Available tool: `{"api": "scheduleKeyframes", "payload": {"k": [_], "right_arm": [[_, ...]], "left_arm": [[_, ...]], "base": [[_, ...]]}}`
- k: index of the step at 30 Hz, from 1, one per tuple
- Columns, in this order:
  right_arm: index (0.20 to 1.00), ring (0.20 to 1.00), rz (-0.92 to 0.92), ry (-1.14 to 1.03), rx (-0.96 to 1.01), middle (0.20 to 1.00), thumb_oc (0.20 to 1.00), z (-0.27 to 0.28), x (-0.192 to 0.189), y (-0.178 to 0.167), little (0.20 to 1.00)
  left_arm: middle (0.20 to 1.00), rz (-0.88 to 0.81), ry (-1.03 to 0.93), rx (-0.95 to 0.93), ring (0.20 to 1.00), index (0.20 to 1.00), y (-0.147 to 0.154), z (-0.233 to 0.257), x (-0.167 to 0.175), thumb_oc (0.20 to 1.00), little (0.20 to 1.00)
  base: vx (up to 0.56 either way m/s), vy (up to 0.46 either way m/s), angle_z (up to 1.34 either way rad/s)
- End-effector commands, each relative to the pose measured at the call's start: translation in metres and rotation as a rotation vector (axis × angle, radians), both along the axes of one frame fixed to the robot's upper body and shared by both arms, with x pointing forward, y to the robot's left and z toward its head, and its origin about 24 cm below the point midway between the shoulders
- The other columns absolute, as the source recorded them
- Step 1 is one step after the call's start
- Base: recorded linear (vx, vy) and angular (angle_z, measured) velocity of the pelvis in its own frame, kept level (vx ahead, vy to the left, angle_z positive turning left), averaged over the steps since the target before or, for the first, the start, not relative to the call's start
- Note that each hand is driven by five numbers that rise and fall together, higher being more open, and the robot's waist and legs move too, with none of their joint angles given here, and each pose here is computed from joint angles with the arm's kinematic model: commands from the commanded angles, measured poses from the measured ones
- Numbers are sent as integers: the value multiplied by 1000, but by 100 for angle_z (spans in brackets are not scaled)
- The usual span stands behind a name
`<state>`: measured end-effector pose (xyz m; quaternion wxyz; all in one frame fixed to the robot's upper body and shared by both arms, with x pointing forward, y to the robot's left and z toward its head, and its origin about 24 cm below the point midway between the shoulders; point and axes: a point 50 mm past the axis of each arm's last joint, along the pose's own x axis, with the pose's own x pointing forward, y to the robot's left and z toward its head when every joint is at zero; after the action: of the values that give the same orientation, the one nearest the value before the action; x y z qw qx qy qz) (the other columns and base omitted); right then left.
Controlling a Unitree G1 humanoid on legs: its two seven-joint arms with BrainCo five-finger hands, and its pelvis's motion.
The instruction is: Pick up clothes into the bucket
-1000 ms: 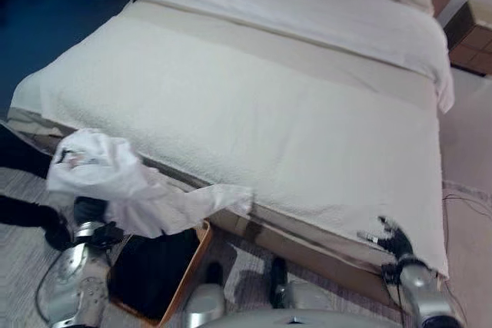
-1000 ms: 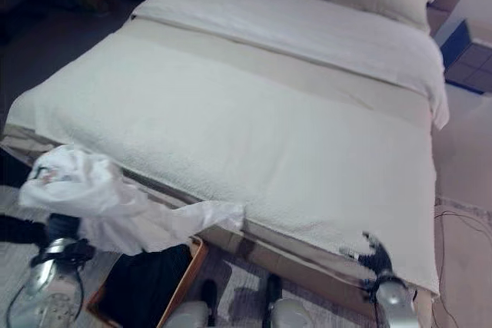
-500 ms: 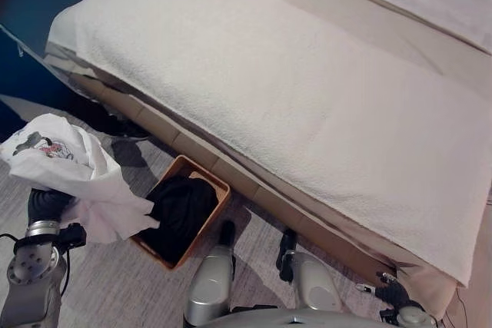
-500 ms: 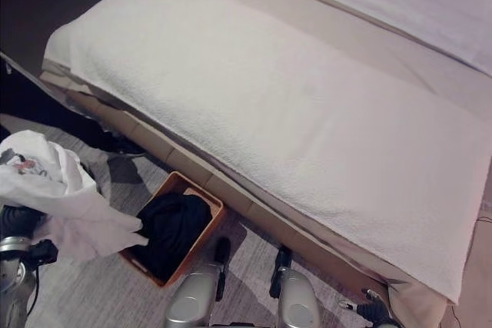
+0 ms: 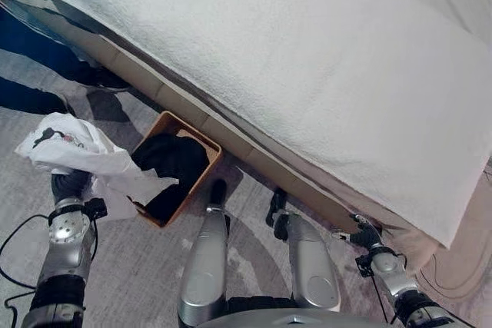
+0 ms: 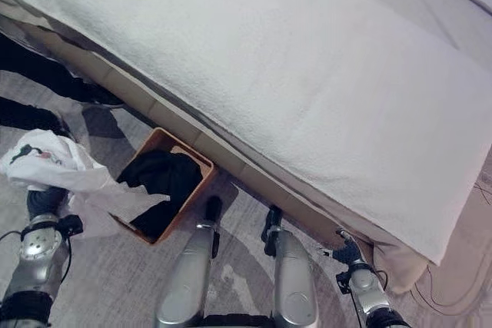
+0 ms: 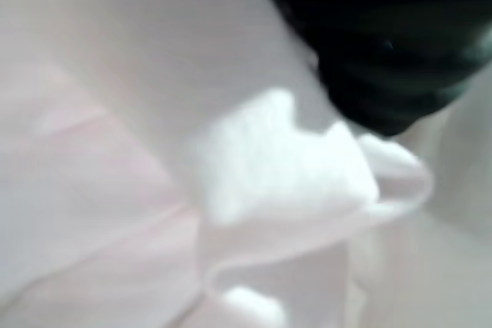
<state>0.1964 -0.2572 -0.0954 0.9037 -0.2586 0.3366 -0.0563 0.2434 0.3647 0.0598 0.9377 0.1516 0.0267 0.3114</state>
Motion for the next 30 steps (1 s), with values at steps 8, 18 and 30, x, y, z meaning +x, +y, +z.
{"api": "scheduleKeyframes", "payload": {"k": [8,18,30], "right_arm": [[1000,1000,8,-149,-52,1000,1000,20,21,1,1000],[1000,1000,27,-241,-32,1000,1000,35,38,9,1000],[1000,1000,27,-194,-47,1000,1000,28,34,7,1000]], "left_arm": [[200,116,-53,309,200,200,23,53,16,200,200],[1000,158,42,383,1000,1000,28,61,32,1000,1000],[1000,174,127,438,1000,1000,29,44,24,1000,1000]], "base": [[-29,27,-3],[3,32,-17],[-1,1,-2]]}}
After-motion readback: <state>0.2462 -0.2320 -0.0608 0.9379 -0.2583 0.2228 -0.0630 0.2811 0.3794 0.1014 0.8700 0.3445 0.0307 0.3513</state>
